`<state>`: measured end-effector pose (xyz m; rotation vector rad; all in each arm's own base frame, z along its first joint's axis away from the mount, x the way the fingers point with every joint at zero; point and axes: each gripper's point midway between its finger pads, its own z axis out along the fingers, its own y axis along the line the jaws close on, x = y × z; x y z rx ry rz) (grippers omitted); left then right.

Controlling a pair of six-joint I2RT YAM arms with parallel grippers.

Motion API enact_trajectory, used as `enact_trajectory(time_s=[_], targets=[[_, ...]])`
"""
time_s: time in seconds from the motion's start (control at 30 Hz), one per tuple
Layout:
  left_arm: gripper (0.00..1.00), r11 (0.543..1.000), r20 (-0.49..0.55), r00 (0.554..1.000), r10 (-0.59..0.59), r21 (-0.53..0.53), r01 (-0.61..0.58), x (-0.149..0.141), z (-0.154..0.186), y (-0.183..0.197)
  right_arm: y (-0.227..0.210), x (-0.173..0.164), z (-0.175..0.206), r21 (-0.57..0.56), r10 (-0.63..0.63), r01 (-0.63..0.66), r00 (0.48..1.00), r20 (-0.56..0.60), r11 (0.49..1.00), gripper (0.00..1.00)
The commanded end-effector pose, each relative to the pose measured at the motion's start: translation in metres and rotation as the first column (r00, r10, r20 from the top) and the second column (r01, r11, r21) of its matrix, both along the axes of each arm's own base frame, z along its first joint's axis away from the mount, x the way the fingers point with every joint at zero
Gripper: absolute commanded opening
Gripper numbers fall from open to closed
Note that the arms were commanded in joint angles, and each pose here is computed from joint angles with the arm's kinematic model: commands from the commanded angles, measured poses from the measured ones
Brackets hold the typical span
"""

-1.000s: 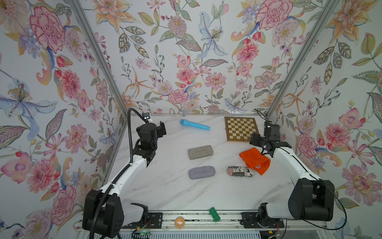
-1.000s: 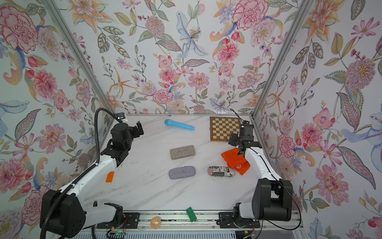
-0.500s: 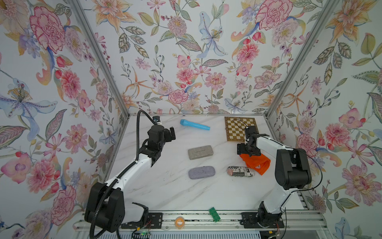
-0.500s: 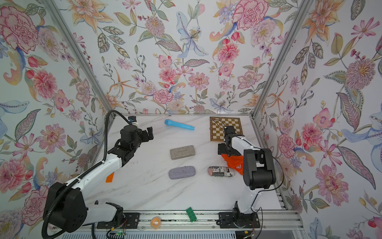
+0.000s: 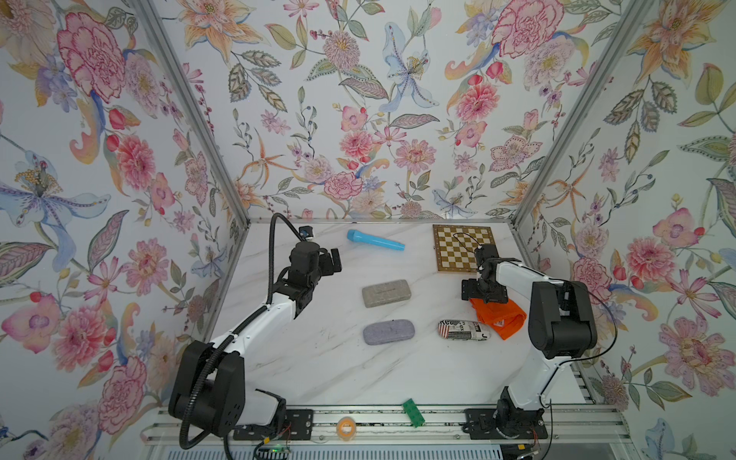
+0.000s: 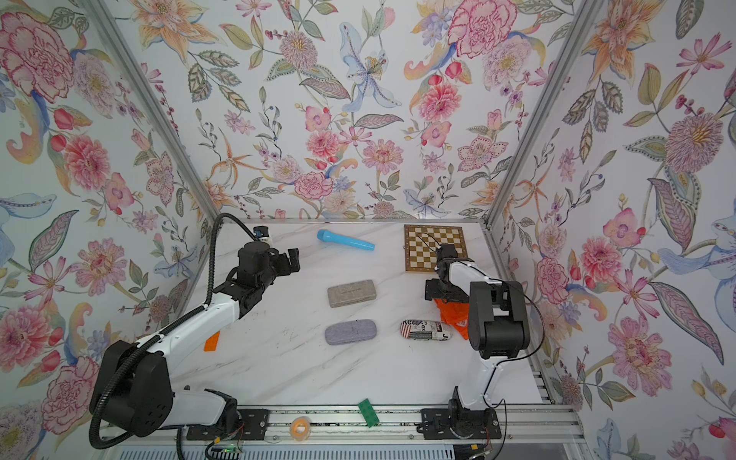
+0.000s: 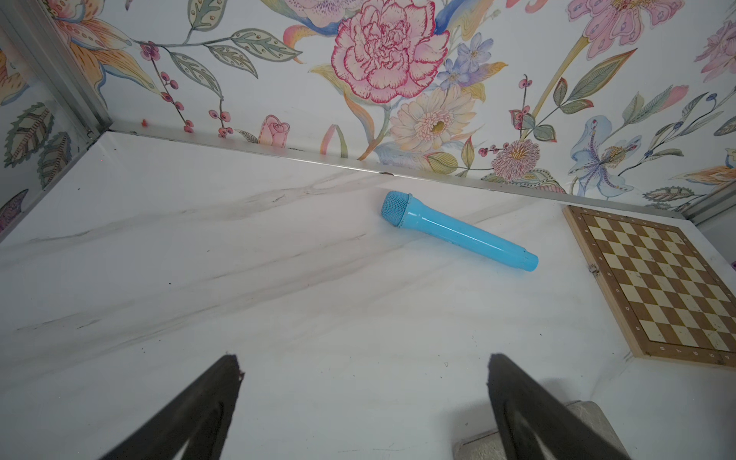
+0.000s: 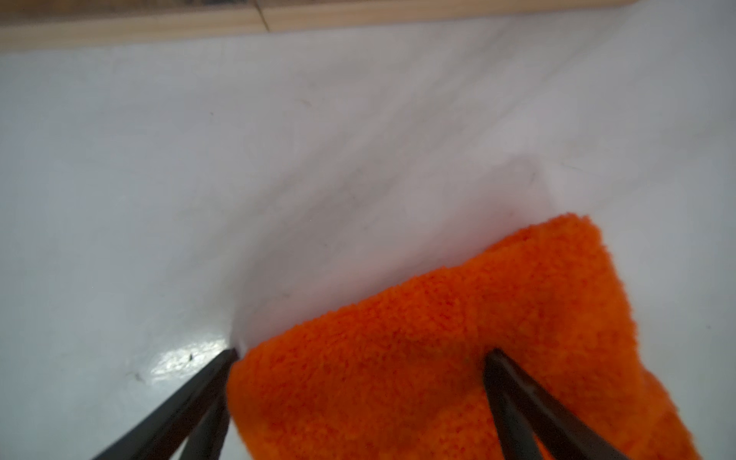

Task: Wipe the eyeglass case
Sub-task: Pick up the cleaning item at the center of the board.

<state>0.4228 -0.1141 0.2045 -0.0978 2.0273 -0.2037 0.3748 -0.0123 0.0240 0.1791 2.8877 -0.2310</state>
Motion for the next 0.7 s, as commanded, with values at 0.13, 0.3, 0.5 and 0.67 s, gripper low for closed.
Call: enact_trajectory(time_s=[0.13, 0.3, 0.5, 0.67], targets=[[0.99, 0.999, -0.002, 1.000, -0.031, -0.035, 0.031, 0.008, 0.004, -0.011, -0.025, -0.049, -0.003, -0.035, -0.072, 0.068, 0.991, -0.113, 0.997, 0.98], [0.99, 0.998, -0.011, 0.999, -0.032, -0.047, 0.031, 0.007, 0.000, -0.012, -0.027, -0.055, 0.004, -0.034, -0.074, 0.071, 0.991, -0.114, 0.997, 0.99], [0.99, 0.998, -0.021, 0.999, -0.036, -0.043, 0.035, 0.005, -0.002, -0.012, -0.031, -0.074, -0.010, -0.053, -0.089, 0.081, 0.978, -0.186, 0.995, 0.98], [0.99, 0.999, -0.018, 0.999, -0.033, -0.031, 0.033, 0.005, -0.001, -0.011, -0.038, -0.084, -0.018, -0.063, -0.118, 0.107, 0.972, -0.205, 0.992, 0.87]])
